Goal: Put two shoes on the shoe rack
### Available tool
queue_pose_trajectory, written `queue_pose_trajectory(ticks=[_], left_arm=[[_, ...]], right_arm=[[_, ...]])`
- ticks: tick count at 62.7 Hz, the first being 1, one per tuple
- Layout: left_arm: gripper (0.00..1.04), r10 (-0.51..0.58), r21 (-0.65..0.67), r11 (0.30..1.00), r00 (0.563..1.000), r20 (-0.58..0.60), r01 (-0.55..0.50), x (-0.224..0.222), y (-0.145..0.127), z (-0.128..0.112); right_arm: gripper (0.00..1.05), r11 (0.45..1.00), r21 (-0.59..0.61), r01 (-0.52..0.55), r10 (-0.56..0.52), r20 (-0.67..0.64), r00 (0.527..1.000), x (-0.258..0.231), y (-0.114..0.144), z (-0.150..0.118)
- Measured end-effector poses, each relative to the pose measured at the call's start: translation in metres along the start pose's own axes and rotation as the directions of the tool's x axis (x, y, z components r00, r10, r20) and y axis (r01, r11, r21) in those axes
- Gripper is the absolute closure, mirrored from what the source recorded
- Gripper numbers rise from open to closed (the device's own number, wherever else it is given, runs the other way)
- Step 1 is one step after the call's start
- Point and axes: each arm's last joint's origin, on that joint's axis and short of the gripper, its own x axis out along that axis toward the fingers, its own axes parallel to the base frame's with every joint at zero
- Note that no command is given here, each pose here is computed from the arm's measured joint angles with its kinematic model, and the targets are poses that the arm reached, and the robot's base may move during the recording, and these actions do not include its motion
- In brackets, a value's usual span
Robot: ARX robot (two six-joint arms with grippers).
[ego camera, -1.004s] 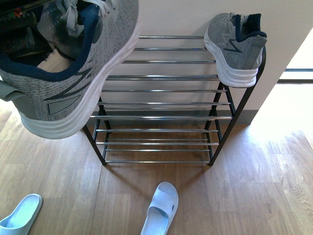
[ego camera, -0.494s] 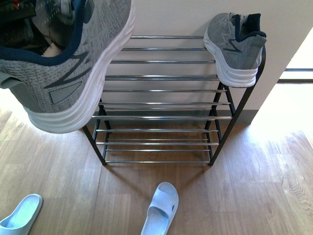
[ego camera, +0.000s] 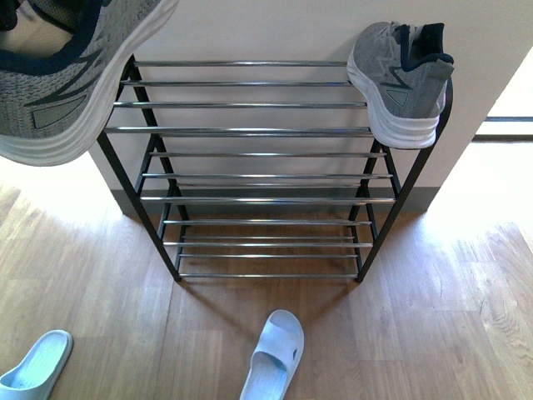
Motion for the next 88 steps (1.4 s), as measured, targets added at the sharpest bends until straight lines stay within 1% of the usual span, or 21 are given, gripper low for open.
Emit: queue_pose_trajectory(ticks=[16, 22, 27, 30, 35, 39, 44, 47, 51, 59, 62, 64, 69, 70, 71, 75, 81, 84, 88], left_arm=[[1.03, -0.007, 0.005, 1.0, 1.0, 0.002, 0.007, 0.0, -0.001, 0.0], [1.03, -0.082, -0.031, 0.996, 0.996, 0.027, 0.083, 0.006, -0.004, 0.0], [1.03, -0.13, -0.05, 0.99, 0.992, 0.003, 0.13, 0.016, -0.011, 0.002], [1.03, -0.17, -0.069, 0.983, 0.985, -0.02, 0.169, 0.029, -0.017, 0.006], [1.03, -0.213, -0.106, 0.973, 0.975, -0.063, 0.205, 0.052, -0.023, 0.012], [1.03, -0.259, -0.149, 0.959, 0.96, -0.107, 0.242, 0.076, -0.028, 0.018], [1.03, -0.278, -0.162, 0.954, 0.947, -0.16, 0.253, 0.113, -0.034, 0.025], [1.03, -0.293, -0.2, 0.947, 0.934, -0.204, 0.253, 0.139, -0.039, 0.028], [1.03, -0.331, -0.266, 0.926, 0.914, -0.236, 0.267, 0.161, -0.048, 0.028], [1.03, -0.382, -0.329, 0.9, 0.881, -0.279, 0.286, 0.184, -0.073, 0.025], [1.03, -0.405, -0.346, 0.889, 0.867, -0.289, 0.3, 0.188, -0.087, 0.023], [1.03, -0.413, -0.349, 0.885, 0.863, -0.29, 0.307, 0.188, -0.092, 0.023], [1.03, -0.453, -0.358, 0.869, 0.839, -0.301, 0.34, 0.189, -0.116, 0.024], [1.03, -0.455, -0.359, 0.868, 0.838, -0.303, 0.342, 0.189, -0.118, 0.024], [1.03, -0.468, -0.361, 0.863, 0.829, -0.307, 0.354, 0.189, -0.125, 0.024], [1.03, -0.483, -0.363, 0.857, 0.816, -0.318, 0.366, 0.189, -0.138, 0.025], [1.03, -0.48, -0.376, 0.859, 0.806, -0.348, 0.349, 0.196, -0.151, 0.02], [1.03, -0.46, -0.383, 0.867, 0.811, -0.362, 0.32, 0.202, -0.153, 0.016], [1.03, -0.431, -0.394, 0.877, 0.812, -0.392, 0.276, 0.214, -0.154, 0.004]], right_arm=[[0.09, 1.0, 0.0, 0.0, 0.0, 0.0, 1.0, 0.0, 0.0, 0.0], [0.09, 1.0, 0.0, 0.0, 0.0, 0.0, 1.0, 0.0, 0.0, 0.0], [0.09, 1.0, 0.0, 0.0, 0.0, 0.0, 1.0, 0.0, 0.0, 0.0], [0.09, 1.0, 0.0, 0.0, 0.0, 0.0, 1.0, 0.0, 0.0, 0.0], [0.09, 1.0, 0.0, 0.0, 0.0, 0.0, 1.0, 0.0, 0.0, 0.0], [0.09, 1.0, 0.0, 0.0, 0.0, 0.0, 1.0, 0.0, 0.0, 0.0], [0.09, 1.0, 0.0, 0.0, 0.0, 0.0, 1.0, 0.0, 0.0, 0.0], [0.09, 1.0, 0.0, 0.0, 0.0, 0.0, 1.0, 0.0, 0.0, 0.0], [0.09, 1.0, 0.0, 0.0, 0.0, 0.0, 1.0, 0.0, 0.0, 0.0], [0.09, 1.0, 0.0, 0.0, 0.0, 0.0, 1.0, 0.0, 0.0, 0.0], [0.09, 1.0, 0.0, 0.0, 0.0, 0.0, 1.0, 0.0, 0.0, 0.0], [0.09, 1.0, 0.0, 0.0, 0.0, 0.0, 1.0, 0.0, 0.0, 0.0], [0.09, 1.0, 0.0, 0.0, 0.0, 0.0, 1.0, 0.0, 0.0, 0.0], [0.09, 1.0, 0.0, 0.0, 0.0, 0.0, 1.0, 0.0, 0.0, 0.0], [0.09, 1.0, 0.0, 0.0, 0.0, 0.0, 1.0, 0.0, 0.0, 0.0], [0.09, 1.0, 0.0, 0.0, 0.0, 0.0, 1.0, 0.0, 0.0, 0.0], [0.09, 1.0, 0.0, 0.0, 0.0, 0.0, 1.0, 0.0, 0.0, 0.0], [0.09, 1.0, 0.0, 0.0, 0.0, 0.0, 1.0, 0.0, 0.0, 0.0], [0.09, 1.0, 0.0, 0.0, 0.0, 0.0, 1.0, 0.0, 0.0, 0.0]])
